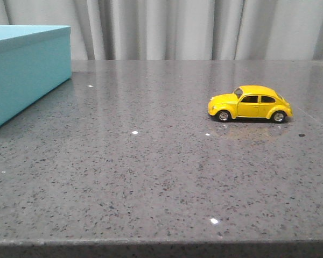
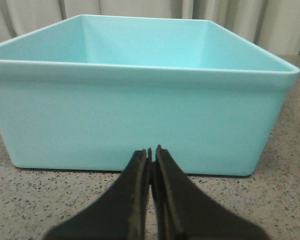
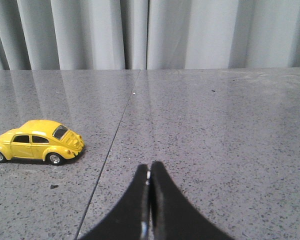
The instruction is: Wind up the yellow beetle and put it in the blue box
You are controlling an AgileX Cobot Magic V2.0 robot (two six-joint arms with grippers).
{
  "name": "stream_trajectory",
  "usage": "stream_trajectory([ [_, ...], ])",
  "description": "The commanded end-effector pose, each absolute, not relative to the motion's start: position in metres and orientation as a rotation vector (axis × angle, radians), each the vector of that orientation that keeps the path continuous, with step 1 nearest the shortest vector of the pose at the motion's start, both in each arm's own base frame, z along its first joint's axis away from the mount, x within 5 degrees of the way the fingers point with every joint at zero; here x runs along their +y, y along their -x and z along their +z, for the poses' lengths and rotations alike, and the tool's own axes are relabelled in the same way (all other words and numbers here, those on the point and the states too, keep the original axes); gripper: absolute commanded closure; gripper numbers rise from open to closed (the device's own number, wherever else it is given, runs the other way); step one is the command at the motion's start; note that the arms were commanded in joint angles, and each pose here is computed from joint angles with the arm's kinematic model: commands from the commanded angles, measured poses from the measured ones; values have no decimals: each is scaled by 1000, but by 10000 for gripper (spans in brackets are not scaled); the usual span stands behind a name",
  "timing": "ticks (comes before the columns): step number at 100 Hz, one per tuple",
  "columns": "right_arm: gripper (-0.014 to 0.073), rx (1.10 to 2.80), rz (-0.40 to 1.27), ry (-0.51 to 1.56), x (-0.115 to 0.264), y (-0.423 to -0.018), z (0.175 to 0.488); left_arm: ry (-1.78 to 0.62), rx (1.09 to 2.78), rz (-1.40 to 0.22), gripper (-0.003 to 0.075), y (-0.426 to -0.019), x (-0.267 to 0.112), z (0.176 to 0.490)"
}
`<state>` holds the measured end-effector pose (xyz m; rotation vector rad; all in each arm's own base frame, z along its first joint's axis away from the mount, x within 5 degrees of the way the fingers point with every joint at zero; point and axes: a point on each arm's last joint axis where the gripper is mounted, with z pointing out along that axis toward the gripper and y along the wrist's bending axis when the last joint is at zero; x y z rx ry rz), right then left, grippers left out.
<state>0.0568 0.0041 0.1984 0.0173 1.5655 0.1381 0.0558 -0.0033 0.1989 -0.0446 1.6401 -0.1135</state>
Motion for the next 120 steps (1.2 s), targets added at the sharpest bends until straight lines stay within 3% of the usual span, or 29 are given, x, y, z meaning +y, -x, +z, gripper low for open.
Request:
stream_trajectory([
  [1,663,1455,140,-9,4,-54,212,57,1541,-118,738,-54,-2,201],
  [41,663,1447,142,-8,4,-53,213,63,1487,-119,739,-54,-2,207],
  [56,663,1451,139,-11,4,-53,218,79,1460,-146,739,-51,-2,224],
  [85,662,1460,137,-24,3,-52,253,58,1441,-125,739,-55,-2,271],
  [120,654,1608,116,-45,2,-68,298,59,1459,-125,739,-72,-3,311],
])
